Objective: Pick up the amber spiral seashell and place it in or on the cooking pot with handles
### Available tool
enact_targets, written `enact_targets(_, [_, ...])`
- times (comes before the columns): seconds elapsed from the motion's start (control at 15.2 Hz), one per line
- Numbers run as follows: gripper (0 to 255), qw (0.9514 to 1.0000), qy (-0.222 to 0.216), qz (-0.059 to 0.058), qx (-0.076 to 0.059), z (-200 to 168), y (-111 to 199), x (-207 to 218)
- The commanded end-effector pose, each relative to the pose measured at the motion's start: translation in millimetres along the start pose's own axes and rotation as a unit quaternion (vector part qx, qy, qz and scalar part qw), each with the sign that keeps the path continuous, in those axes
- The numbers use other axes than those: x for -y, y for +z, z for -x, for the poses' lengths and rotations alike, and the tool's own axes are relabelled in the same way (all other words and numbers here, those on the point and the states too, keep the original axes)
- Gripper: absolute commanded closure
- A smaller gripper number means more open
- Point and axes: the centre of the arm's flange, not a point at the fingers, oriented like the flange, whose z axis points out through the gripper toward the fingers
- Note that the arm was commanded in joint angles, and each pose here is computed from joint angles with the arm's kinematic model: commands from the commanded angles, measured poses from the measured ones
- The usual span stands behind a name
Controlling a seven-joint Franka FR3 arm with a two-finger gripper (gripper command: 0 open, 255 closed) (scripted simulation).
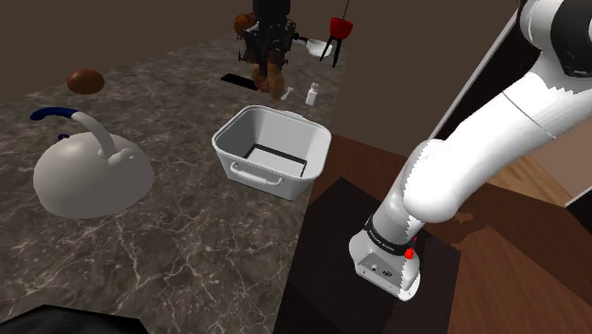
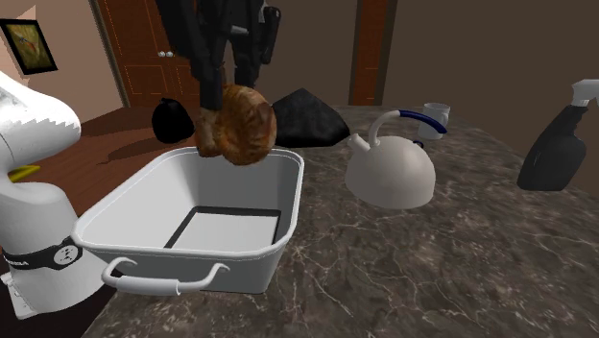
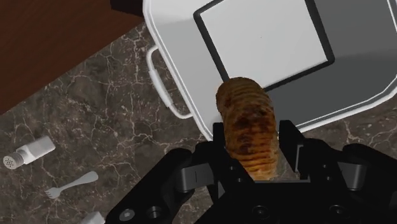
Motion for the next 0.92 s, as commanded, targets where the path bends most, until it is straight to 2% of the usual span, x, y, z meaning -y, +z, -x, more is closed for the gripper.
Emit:
enact_targets(0.0, [255, 1.0, 0.0, 0.0, 0.0, 27, -1, 5])
enact_targets(0.2, [255, 1.0, 0.0, 0.0, 0.0, 70, -2, 17])
enact_targets(0.86, [255, 1.0, 0.0, 0.0, 0.0, 67, 50, 24])
